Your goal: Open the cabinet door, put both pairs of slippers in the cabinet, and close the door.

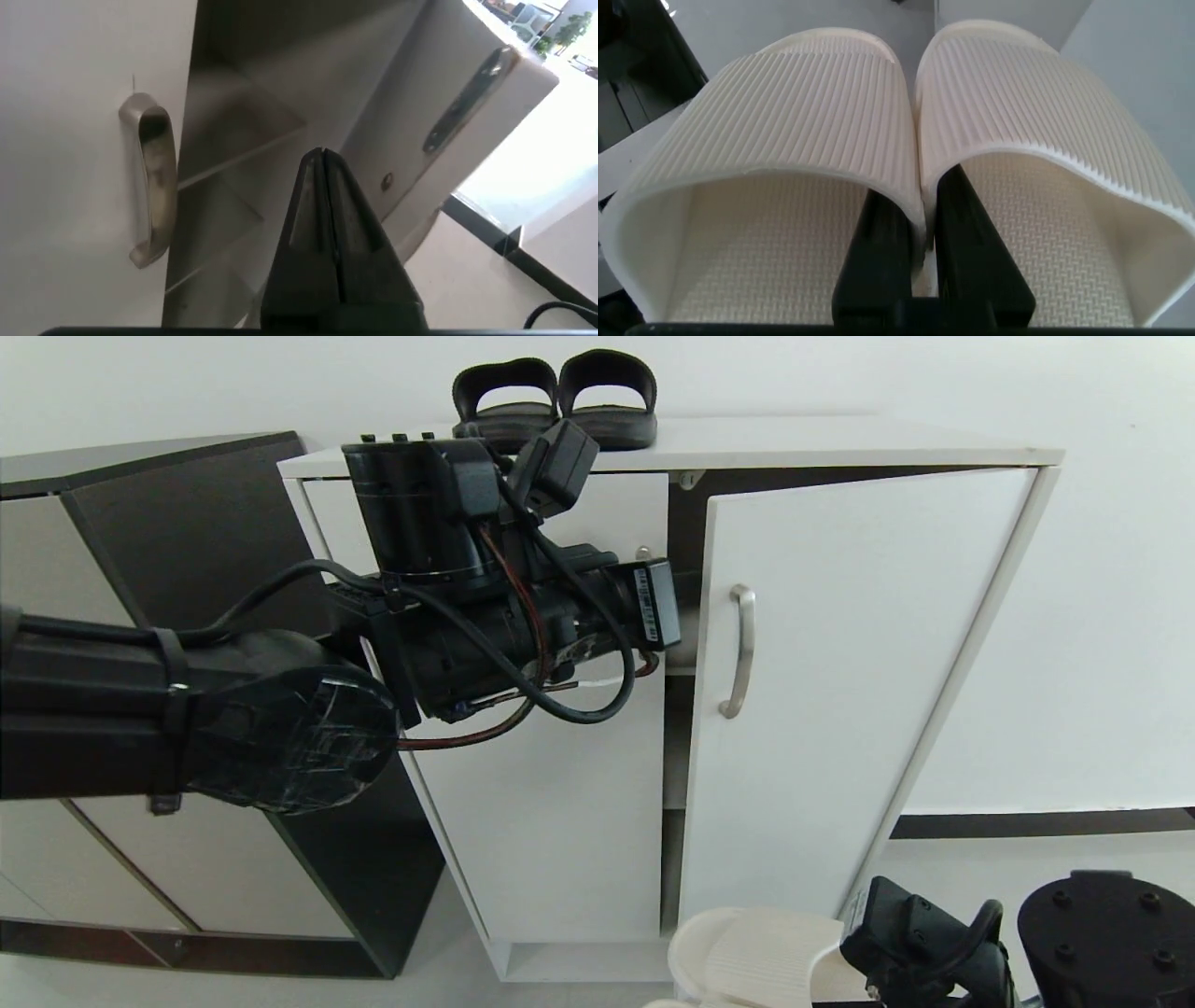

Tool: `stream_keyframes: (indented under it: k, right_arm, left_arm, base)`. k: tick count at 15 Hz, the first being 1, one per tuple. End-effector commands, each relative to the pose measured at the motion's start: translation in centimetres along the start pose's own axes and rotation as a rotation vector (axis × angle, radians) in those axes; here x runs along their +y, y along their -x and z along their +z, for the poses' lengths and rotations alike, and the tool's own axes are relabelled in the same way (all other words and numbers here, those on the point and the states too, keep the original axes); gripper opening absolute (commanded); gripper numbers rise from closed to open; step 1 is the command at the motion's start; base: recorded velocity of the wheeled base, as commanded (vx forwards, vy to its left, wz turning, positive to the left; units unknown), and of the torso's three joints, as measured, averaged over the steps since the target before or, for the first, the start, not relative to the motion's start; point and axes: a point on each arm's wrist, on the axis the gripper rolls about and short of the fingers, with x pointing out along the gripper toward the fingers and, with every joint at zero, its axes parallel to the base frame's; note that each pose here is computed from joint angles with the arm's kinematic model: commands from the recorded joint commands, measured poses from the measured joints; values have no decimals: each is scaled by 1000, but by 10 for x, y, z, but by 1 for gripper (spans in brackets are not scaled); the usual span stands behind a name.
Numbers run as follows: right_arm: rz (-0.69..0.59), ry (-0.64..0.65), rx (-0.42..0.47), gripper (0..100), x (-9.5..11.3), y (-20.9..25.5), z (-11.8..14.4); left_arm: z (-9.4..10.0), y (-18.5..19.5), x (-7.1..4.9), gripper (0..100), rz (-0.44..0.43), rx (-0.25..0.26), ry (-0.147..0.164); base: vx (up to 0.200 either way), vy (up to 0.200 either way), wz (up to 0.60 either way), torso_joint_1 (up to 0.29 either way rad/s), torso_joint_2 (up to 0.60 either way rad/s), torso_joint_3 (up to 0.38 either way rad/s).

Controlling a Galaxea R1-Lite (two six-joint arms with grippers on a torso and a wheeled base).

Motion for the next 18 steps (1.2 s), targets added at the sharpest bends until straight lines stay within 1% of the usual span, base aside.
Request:
stream_keyframes:
  k: [1,2,3,4,5,7,8,9,10,11,12,13,14,15,16,17,18]
  right_arm:
    - [4,2,16,0,1,-4,-2]
    - [6,3,21,0,1,-4,-3]
    - [10,5,25,0,2,-4,-4]
    - [18,9,32,0,4,-3,-6]
    - [37,19,49,0,7,-2,-12]
    - [88,103,87,0,17,6,-28]
    - [99,132,95,0,19,7,-31]
    - [99,136,92,0,19,6,-30]
    - [89,122,80,0,19,4,-26]
    - [76,111,64,0,16,2,-21]
    - [54,86,55,0,13,-2,-15]
    - [-18,1,6,0,5,-11,4]
    - [-112,-72,-22,0,1,-20,15]
    - [-246,-147,-56,0,-4,-33,26]
    - [-340,-175,-67,0,-9,-44,31]
    - [-533,-201,-91,0,-23,-62,38]
    - [-660,-221,-129,0,-33,-74,43]
  left_arm:
    - [-4,-5,2,0,3,10,3]
    - [-4,-5,2,0,2,10,3]
    - [-5,-5,-2,0,-7,12,4]
    - [-6,-5,-9,0,-21,14,4]
    - [-8,-4,-19,0,-45,20,3]
    - [-13,-2,-50,0,-100,32,-4]
    - [-17,-3,-65,0,-138,39,-12]
    - [-18,-5,-70,0,-153,40,-19]
    - [-18,-5,-70,0,-152,38,-22]
    - [-16,-5,-65,0,-137,26,-24]
    - [-13,-3,-54,0,-97,5,-28]
    - [-3,3,-31,0,32,-74,-38]
    - [7,13,-18,0,136,-134,-44]
    - [17,32,-7,0,255,-184,-50]
    - [22,50,-2,0,326,-200,-68]
    - [23,89,-5,0,444,-199,-140]
    - [11,123,-5,0,572,-163,-203]
  base:
    - [0,0,0,0,0,0]
    - [-200,0,0,2,2,2]
    - [-200,0,0,12,2,2]
    - [-200,0,0,7,2,-2]
    - [-200,0,0,2,2,2]
    - [-200,0,0,-7,-2,5]
    - [-200,0,0,-2,-2,2]
    - [-200,0,0,2,-2,-2]
    - [-200,0,0,-2,2,2]
    - [0,0,0,0,0,0]
    - [0,0,0,0,0,0]
    - [0,0,0,0,0,0]
    - [0,0,0,0,0,0]
    - [0,0,0,0,0,0]
    - [0,0,0,0,0,0]
    - [0,0,0,0,0,0]
    - [0,0,0,0,0,0]
